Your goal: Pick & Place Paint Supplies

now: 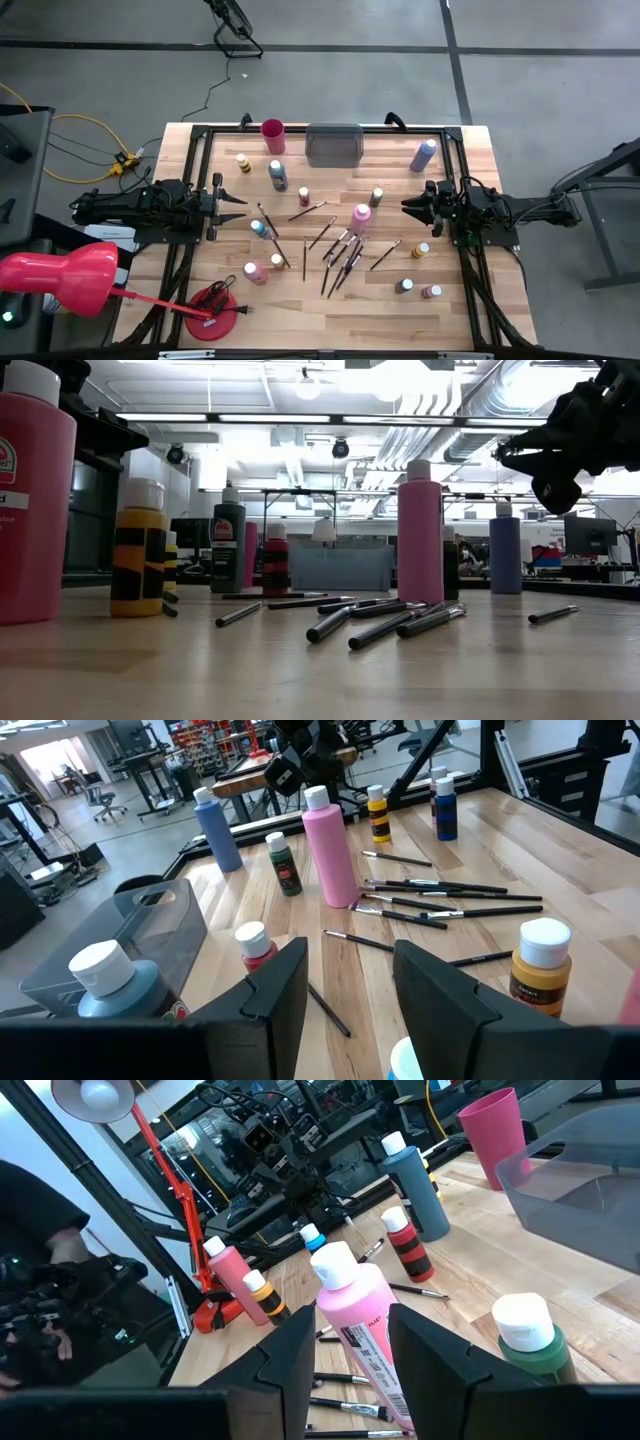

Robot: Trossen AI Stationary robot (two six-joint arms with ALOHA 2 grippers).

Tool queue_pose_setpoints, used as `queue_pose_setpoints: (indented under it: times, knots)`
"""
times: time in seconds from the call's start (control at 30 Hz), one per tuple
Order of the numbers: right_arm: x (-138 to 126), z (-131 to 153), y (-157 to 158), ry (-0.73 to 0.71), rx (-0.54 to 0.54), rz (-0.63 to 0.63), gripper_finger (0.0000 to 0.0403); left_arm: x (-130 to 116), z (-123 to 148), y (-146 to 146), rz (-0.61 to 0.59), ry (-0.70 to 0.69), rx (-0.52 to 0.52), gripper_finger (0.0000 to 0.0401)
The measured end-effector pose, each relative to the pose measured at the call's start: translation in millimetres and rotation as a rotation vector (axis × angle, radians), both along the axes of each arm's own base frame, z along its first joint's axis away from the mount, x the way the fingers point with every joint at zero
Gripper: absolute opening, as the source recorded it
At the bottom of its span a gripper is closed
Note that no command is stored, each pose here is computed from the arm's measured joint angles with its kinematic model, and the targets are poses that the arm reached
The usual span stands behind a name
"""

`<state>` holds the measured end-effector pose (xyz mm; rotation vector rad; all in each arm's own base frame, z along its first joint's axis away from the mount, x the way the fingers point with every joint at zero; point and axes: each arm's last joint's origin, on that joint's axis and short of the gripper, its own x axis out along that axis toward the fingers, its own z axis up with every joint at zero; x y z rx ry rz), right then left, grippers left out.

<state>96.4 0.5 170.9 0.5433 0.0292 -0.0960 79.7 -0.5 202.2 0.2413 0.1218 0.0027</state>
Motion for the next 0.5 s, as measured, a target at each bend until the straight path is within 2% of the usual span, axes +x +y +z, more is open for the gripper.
queue_pose_setpoints:
  times: [0.27,0.37,0.5]
  knots:
    - [0.0,0.0,0.0,0.0,0.0,0.0,0.0123,0.1,1.3,0.5,0.018,-0.013,-0.005,0.0145]
    - [0.0,-0.1,0.0,0.001,0.0,0.0,0.0123,0.0,0.4,-1.2,-0.041,-0.003,-0.005,0.0145]
    - [0.0,0.0,0.0,0.0,0.0,0.0,0.0123,2.7,-1.4,-3.8,-0.145,0.022,0.106,0.0145]
